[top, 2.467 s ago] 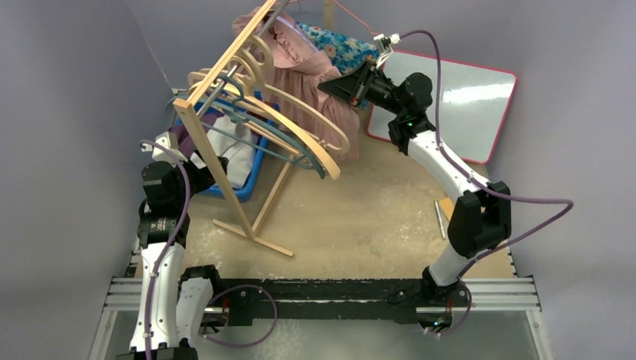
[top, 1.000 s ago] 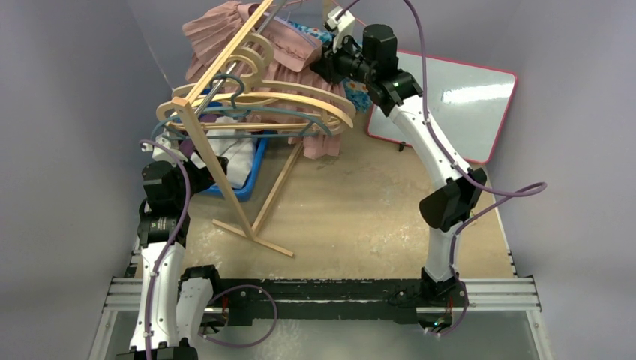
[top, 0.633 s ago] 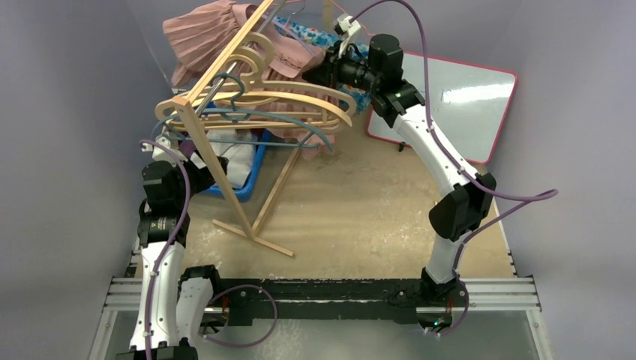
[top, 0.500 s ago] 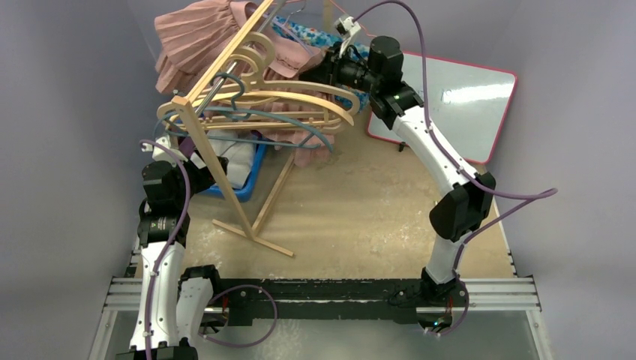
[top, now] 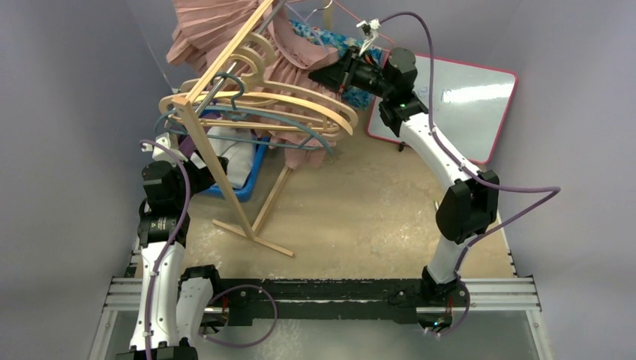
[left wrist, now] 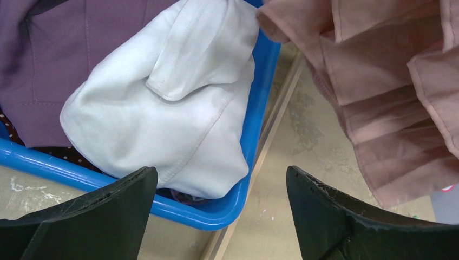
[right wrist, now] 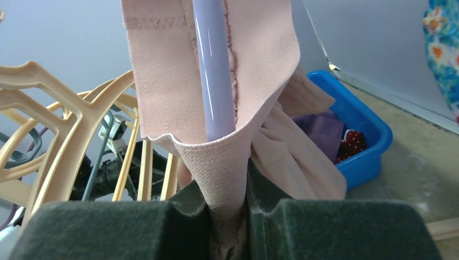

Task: Remove the skirt from the hanger
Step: Pick up the hanger from the clothesline, then remove the skirt from the hanger.

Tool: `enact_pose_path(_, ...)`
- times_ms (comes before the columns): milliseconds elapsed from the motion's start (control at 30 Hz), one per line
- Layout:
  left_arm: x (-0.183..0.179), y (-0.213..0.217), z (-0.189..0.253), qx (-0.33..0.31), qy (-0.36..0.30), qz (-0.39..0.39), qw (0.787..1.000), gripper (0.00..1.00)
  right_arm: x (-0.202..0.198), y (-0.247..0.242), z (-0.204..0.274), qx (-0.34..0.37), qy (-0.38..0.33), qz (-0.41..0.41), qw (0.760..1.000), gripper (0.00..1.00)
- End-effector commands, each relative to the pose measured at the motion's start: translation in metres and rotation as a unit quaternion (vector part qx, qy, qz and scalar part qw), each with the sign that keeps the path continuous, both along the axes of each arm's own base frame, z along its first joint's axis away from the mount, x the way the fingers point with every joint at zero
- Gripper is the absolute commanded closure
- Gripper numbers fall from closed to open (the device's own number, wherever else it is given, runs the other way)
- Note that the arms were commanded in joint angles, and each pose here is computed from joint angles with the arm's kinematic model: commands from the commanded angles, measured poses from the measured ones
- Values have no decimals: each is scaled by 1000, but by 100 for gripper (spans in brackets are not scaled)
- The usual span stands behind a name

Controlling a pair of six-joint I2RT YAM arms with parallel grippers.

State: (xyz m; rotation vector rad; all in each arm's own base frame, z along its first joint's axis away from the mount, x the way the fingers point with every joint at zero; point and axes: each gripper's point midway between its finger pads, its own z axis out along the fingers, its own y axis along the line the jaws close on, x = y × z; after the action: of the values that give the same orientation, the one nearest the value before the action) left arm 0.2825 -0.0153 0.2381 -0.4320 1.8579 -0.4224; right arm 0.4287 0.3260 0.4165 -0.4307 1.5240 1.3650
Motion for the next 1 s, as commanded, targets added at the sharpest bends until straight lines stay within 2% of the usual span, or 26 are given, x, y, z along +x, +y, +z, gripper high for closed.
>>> enact_pose_path(0,4,1,16,5,-34,-2,999,12,-33,-33,95,77,-118,-16,990,100)
enact_pose_path(233,4,1,16,5,-33,-3,999,11,-21,-62,65,35,-115,-68,990,100)
enact_pose_path(367,5,1,14,3,-30,-4,1000,11,-21,-76,23,-4,-89,-88,992,100)
enact_pose_path(633,10,-6,6,-10,-17,-23,1000,8,-47,-89,-81,-81,-22,-85,993,100)
enact_pose_path(733,12,-31,7,-45,-29,-82,995,2,-67,-86,-115,-84,-5,-55,995,100)
enact_pose_path(800,14,-47,10,-86,-35,-118,989,1,-86,-81,-143,-88,13,-25,996,100)
enact_pose_path(967,20,-72,16,-197,-47,-162,966,0,-112,-82,-190,-137,43,-30,989,100)
